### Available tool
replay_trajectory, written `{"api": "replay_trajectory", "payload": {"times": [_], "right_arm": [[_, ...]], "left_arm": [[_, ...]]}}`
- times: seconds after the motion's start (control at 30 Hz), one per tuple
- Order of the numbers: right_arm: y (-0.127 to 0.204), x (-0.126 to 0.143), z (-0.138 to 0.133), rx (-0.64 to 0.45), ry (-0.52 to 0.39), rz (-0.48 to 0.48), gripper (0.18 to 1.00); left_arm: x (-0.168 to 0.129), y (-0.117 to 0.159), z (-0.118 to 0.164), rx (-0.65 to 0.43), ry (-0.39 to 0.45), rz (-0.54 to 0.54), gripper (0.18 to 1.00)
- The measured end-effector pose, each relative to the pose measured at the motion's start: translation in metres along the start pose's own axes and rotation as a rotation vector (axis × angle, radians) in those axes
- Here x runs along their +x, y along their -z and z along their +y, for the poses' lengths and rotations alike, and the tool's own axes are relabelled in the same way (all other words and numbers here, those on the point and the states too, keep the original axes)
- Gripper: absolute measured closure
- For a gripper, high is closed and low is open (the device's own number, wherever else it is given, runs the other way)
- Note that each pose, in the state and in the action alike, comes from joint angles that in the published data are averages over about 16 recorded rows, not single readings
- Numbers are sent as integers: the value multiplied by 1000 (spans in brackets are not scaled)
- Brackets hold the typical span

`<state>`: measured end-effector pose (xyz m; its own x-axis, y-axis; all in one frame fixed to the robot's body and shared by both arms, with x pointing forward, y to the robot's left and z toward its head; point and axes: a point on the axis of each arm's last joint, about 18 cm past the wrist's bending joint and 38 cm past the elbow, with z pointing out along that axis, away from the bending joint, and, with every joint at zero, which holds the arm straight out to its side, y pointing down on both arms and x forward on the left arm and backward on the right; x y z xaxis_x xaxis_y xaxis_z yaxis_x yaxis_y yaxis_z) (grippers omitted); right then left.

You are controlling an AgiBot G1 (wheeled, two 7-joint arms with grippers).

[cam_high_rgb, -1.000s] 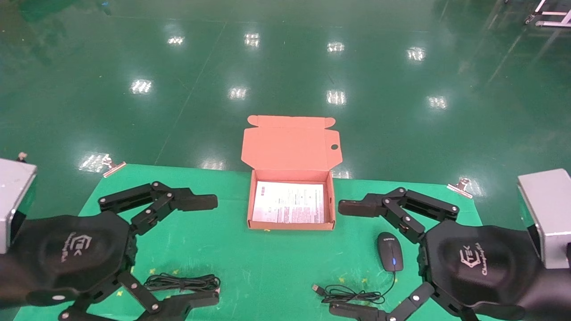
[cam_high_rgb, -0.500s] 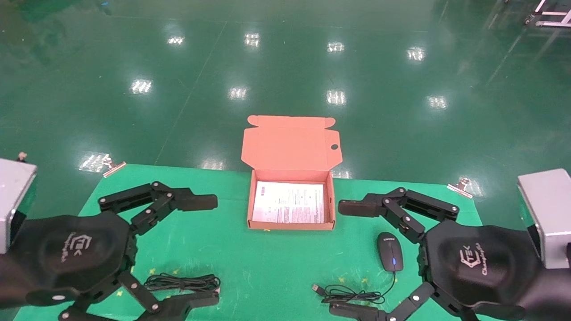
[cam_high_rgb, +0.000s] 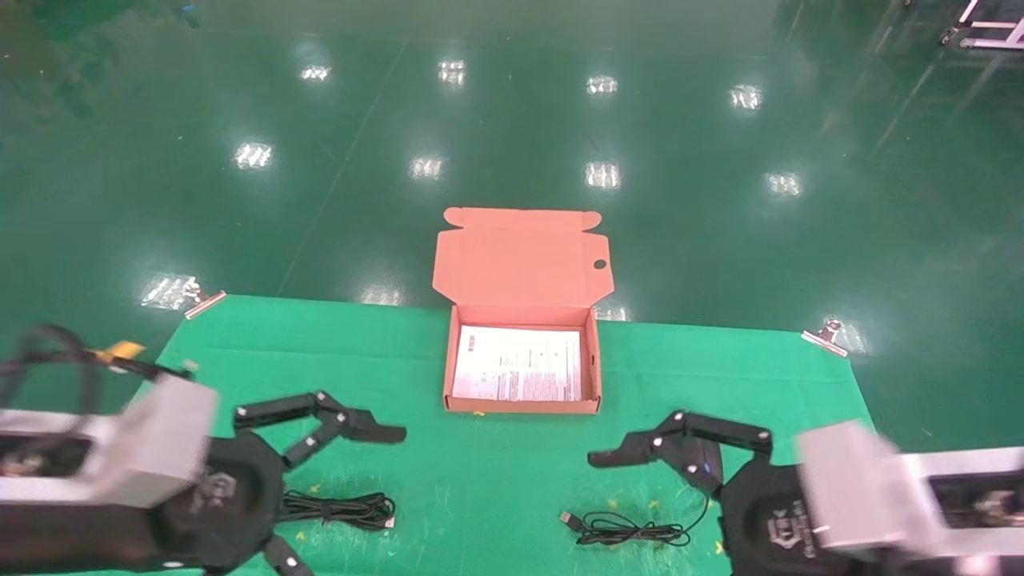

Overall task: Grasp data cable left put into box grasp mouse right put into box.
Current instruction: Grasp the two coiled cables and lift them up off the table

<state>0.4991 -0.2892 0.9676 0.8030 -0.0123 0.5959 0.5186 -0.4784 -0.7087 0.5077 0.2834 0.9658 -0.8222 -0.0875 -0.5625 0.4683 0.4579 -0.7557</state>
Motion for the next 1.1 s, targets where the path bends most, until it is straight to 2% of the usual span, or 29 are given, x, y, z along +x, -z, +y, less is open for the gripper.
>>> {"api": "replay_trajectory", "payload": {"times": [0.37,0.5,0.63,0.83,1.1], "right_arm": [[-28,20,40,-450,221,-170,178],[-34,26,57,-596,276,-228,178],[-39,30,73,-706,306,-259,178],[-47,34,101,-802,303,-244,178],[-61,39,139,-829,244,-163,178]], "left_arm": [[-26,-41,31,-339,-243,59,184],[-35,-57,48,-461,-317,71,184],[-41,-71,68,-570,-356,73,184],[-50,-86,97,-684,-301,39,184],[-65,-93,132,-767,-133,-28,184]]}}
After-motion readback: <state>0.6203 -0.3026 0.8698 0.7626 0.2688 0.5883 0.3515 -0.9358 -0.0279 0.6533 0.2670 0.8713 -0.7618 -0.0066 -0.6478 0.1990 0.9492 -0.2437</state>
